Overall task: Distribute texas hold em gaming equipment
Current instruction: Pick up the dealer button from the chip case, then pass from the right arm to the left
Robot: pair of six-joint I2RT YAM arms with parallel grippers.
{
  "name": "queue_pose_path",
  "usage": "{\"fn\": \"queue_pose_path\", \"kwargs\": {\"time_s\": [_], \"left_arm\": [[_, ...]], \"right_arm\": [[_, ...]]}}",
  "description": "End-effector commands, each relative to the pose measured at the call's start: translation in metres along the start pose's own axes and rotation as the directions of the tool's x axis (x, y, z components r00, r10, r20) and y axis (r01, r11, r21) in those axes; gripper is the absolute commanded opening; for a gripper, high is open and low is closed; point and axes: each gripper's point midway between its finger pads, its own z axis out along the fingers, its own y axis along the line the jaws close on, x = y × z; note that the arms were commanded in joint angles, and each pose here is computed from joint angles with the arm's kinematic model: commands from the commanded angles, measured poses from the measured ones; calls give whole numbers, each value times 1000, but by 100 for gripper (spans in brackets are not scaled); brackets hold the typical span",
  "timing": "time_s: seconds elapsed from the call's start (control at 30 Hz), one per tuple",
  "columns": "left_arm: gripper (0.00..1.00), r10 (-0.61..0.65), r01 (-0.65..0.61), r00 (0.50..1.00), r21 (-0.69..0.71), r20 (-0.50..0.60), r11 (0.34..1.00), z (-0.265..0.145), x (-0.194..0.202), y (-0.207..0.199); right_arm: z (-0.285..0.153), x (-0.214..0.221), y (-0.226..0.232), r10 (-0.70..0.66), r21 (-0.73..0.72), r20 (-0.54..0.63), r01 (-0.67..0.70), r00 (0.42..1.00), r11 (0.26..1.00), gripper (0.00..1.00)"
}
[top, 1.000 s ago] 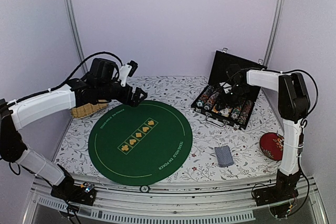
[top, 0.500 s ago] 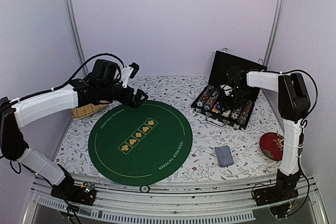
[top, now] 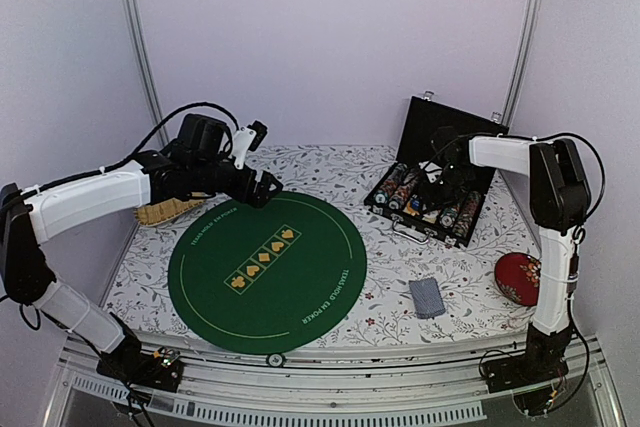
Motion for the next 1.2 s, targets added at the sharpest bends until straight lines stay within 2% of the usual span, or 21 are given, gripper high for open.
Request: {"fn": "queue_pose_path", "kwargs": {"time_s": [0.0, 0.2, 0.27, 0.33, 0.43, 0.53, 0.6, 0.67, 0.73, 0.83, 0.9, 0.97, 1.0, 1.17], "left_arm": [[98, 23, -23, 1000, 15, 15, 1000, -2, -9, -7], [98, 9, -12, 998, 52, 62, 999, -5, -20, -13], [98, 0, -6, 996, 63, 93, 998, -8, -27, -15], [98, -15, 5, 992, 76, 129, 997, -12, -35, -17], [98, -56, 35, 982, 119, 183, 992, -17, -47, -22], [98, -129, 81, 963, 202, 237, 976, -25, -60, -28], [94, -177, 93, 946, 297, 271, 950, -32, -67, -39], [87, -202, 73, 934, 396, 294, 915, -39, -71, -54], [80, -238, 67, 926, 491, 294, 869, -45, -71, -69], [69, -249, 55, 931, 572, 268, 819, -45, -65, -86], [64, -236, 40, 939, 605, 249, 796, -45, -61, -97], [63, -227, 18, 941, 633, 250, 774, -50, -60, -104], [63, -224, 5, 939, 639, 262, 769, -52, -61, -107], [62, -210, -22, 932, 625, 295, 780, -50, -61, -115]], "right_arm": [[-10, 0, 6, -4, 0, 6, 4, 1000, 1000, 31], [-59, -27, 21, -79, 42, 155, 73, 985, 996, 29], [-79, -37, 35, -133, 52, 231, 124, 964, 991, 29], [-102, -52, 60, -203, 57, 345, 195, 916, 979, 27], [-137, -58, 120, -355, 89, 513, 363, 782, 927, 26], [-180, -48, 195, -487, 155, 682, 543, 546, 825, 26], [-201, -41, 231, -513, 201, 755, 599, 410, 775, 26], [-213, -33, 260, -506, 210, 798, 638, 326, 741, 26], [-223, -30, 280, -492, 213, 827, 658, 273, 722, 26], [-229, -29, 300, -493, 234, 841, 673, 222, 701, 26], [-224, -28, 309, -510, 245, 834, 685, 211, 686, 26], [-214, -25, 313, -538, 261, 816, 695, 212, 670, 26], [-223, -29, 317, -537, 276, 821, 690, 192, 669, 26], [-222, -31, 327, -577, 323, 800, 690, 167, 647, 26]]}}
